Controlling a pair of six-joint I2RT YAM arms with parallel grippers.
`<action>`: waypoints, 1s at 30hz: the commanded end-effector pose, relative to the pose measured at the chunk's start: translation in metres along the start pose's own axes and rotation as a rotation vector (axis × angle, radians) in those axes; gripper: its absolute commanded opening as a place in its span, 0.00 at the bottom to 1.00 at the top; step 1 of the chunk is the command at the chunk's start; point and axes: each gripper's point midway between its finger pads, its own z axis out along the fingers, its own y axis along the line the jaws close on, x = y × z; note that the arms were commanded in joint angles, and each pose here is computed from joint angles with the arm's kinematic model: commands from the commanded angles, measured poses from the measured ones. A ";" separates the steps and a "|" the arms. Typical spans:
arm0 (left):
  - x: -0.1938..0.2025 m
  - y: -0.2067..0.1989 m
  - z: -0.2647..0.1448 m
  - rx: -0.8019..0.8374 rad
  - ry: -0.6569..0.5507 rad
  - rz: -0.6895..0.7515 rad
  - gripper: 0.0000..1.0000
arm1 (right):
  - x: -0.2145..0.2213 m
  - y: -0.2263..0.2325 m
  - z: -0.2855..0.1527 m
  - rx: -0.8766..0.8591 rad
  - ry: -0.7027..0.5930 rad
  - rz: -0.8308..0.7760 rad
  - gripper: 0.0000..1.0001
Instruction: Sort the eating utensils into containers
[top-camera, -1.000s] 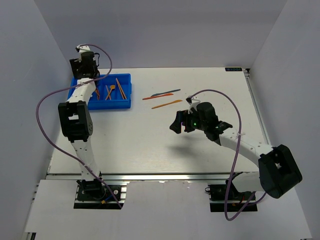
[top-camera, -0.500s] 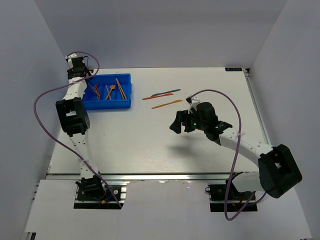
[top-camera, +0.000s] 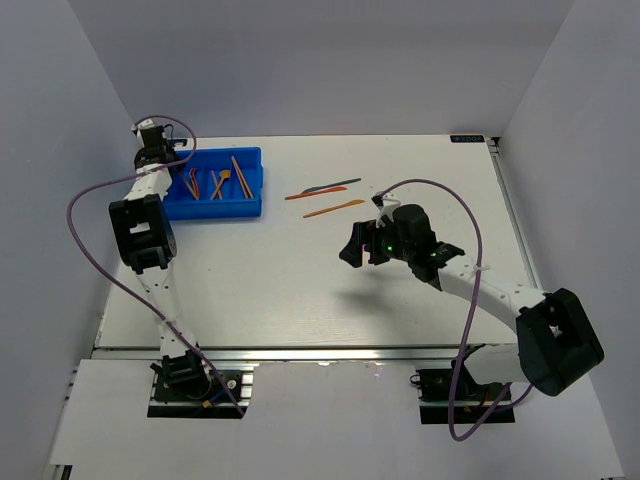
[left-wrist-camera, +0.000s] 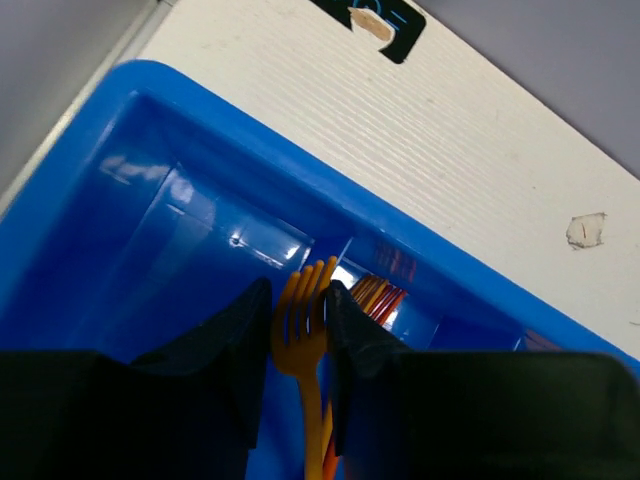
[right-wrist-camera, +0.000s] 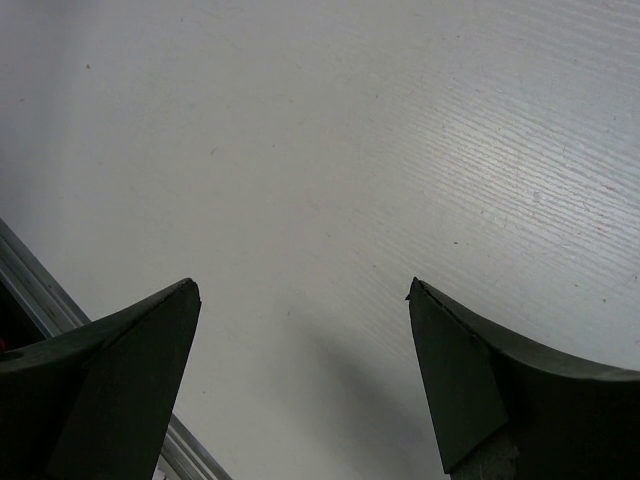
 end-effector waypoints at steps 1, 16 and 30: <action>-0.027 -0.016 -0.019 0.084 -0.068 -0.007 0.34 | -0.011 0.003 0.004 -0.018 -0.036 -0.026 0.89; -0.062 -0.044 -0.054 0.213 -0.143 0.077 0.28 | -0.009 0.008 0.006 -0.049 -0.023 -0.022 0.89; -0.040 -0.080 -0.056 0.313 -0.060 0.224 0.52 | -0.009 0.010 0.006 -0.060 -0.018 -0.021 0.89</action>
